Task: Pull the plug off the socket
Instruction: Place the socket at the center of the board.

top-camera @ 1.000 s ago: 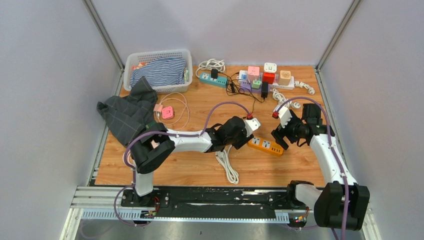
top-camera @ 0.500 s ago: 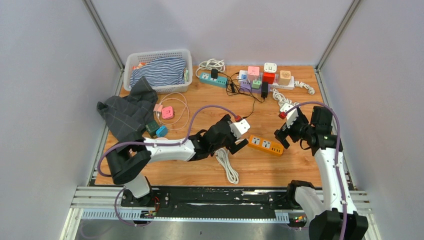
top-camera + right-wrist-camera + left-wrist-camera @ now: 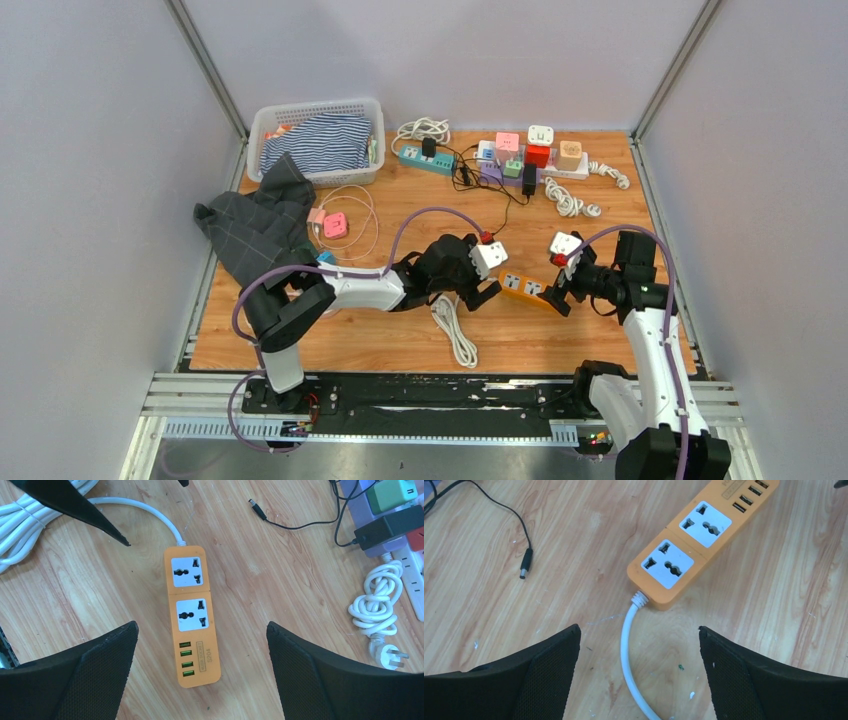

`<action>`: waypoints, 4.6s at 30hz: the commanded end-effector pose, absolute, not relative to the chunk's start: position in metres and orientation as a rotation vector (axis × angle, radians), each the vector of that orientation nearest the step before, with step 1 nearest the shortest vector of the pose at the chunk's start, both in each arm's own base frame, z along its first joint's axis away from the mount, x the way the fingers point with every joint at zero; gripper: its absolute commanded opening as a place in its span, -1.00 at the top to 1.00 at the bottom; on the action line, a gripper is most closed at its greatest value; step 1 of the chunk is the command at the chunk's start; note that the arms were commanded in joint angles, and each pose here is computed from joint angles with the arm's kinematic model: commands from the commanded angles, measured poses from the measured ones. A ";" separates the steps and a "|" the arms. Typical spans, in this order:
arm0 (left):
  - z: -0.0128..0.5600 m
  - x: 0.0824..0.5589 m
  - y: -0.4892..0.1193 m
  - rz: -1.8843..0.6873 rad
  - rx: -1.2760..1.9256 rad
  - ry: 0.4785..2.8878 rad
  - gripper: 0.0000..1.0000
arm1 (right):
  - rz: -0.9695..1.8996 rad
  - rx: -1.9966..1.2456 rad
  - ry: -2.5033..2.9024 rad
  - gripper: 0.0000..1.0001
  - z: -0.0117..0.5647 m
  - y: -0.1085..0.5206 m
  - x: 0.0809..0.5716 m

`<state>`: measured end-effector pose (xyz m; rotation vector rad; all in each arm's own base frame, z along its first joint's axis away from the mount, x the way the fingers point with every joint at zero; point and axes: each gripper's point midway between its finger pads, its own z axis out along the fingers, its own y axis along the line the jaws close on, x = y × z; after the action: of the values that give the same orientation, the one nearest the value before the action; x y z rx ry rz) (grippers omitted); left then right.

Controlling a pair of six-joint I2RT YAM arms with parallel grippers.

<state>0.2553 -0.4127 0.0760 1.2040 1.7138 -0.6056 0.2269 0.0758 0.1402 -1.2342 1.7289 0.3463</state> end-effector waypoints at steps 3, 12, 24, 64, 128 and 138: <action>0.065 0.250 -0.427 -0.795 1.275 1.708 -0.48 | 0.334 -1.208 1.748 -0.96 0.137 0.067 0.225; 0.041 0.261 -0.429 -0.755 1.264 1.771 -0.41 | 0.344 -1.154 1.754 -0.95 0.138 0.061 0.224; 0.025 0.267 -0.434 -0.774 1.279 1.828 -0.17 | 0.361 -1.131 1.753 -0.94 0.139 0.060 0.224; 0.030 0.248 -0.433 -0.747 1.335 1.798 1.00 | 0.382 -1.128 1.704 -0.93 0.148 0.065 0.219; 0.174 0.289 -0.142 -0.375 -0.360 1.571 1.00 | 0.420 -1.160 1.663 -0.92 0.154 0.073 0.213; 0.160 0.279 -0.105 -0.296 -0.585 1.567 1.00 | 0.448 -1.166 1.674 -0.91 0.151 0.074 0.214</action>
<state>0.2760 -0.1267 0.1533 -0.4079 1.6136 -0.3529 0.2177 0.0702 0.1500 -1.1611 1.6806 0.4049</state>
